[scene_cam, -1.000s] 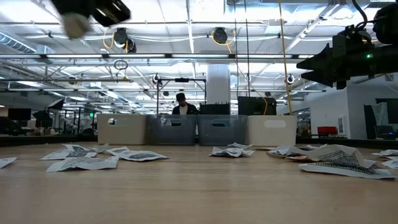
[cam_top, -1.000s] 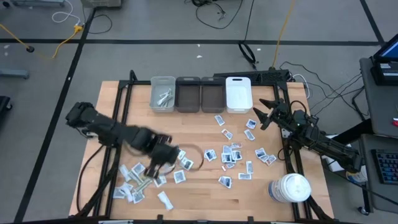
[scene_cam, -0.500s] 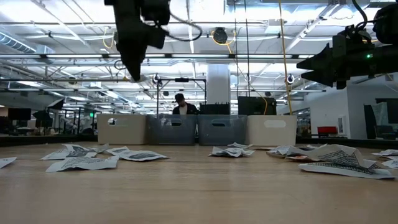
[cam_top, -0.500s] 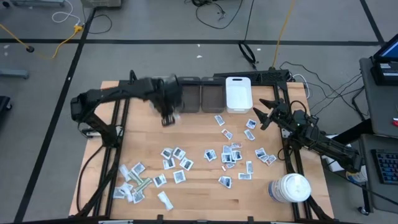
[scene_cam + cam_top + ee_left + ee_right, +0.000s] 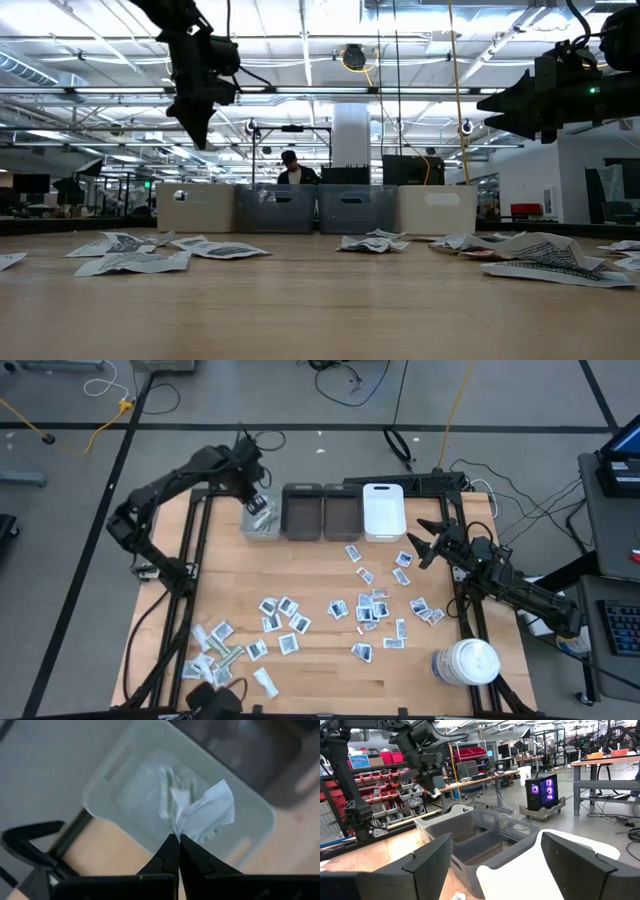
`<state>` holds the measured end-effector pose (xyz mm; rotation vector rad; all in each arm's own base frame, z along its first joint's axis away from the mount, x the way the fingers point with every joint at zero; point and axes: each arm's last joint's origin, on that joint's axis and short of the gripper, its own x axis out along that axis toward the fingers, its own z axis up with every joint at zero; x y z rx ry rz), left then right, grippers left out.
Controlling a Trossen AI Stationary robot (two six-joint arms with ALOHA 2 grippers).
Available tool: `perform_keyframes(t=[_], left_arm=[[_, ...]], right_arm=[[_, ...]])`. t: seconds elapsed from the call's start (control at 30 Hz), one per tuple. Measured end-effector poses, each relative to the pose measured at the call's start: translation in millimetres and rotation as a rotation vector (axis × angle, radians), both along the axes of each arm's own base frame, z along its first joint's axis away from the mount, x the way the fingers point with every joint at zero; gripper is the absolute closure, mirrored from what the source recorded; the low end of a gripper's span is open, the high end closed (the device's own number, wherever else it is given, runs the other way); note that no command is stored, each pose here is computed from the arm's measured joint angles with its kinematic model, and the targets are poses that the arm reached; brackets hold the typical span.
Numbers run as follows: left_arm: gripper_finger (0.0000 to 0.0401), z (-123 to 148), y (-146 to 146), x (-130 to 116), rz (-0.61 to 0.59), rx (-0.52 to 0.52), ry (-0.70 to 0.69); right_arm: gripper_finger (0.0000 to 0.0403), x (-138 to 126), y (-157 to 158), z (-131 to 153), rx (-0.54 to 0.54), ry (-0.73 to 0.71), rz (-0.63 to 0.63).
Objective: Pick & Place First Aid Supplies
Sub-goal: Put the bandage into the gray bin
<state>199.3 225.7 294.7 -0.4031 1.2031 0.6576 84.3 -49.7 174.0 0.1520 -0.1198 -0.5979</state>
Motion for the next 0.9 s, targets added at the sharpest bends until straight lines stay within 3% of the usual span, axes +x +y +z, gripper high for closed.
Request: perform_keyframes(t=[0.17,0.63,0.77,0.9], left_arm=[[0.0399,-8,16,4,0.066,0.027,-0.042],[0.0399,-100,39,36,0.087,-0.193,0.171],[0.0396,-100,39,37,0.090,-0.190,0.168],[0.0369,-98,40,35,0.135,-0.167,0.168]], right_arm=[[0.0105,0,0,0,0.000,0.000,0.000],[0.0105,0,0,0,0.000,0.000,0.000],[0.0105,0,0,0,0.000,0.000,0.000],[0.0105,0,0,0,0.000,0.000,0.000]])
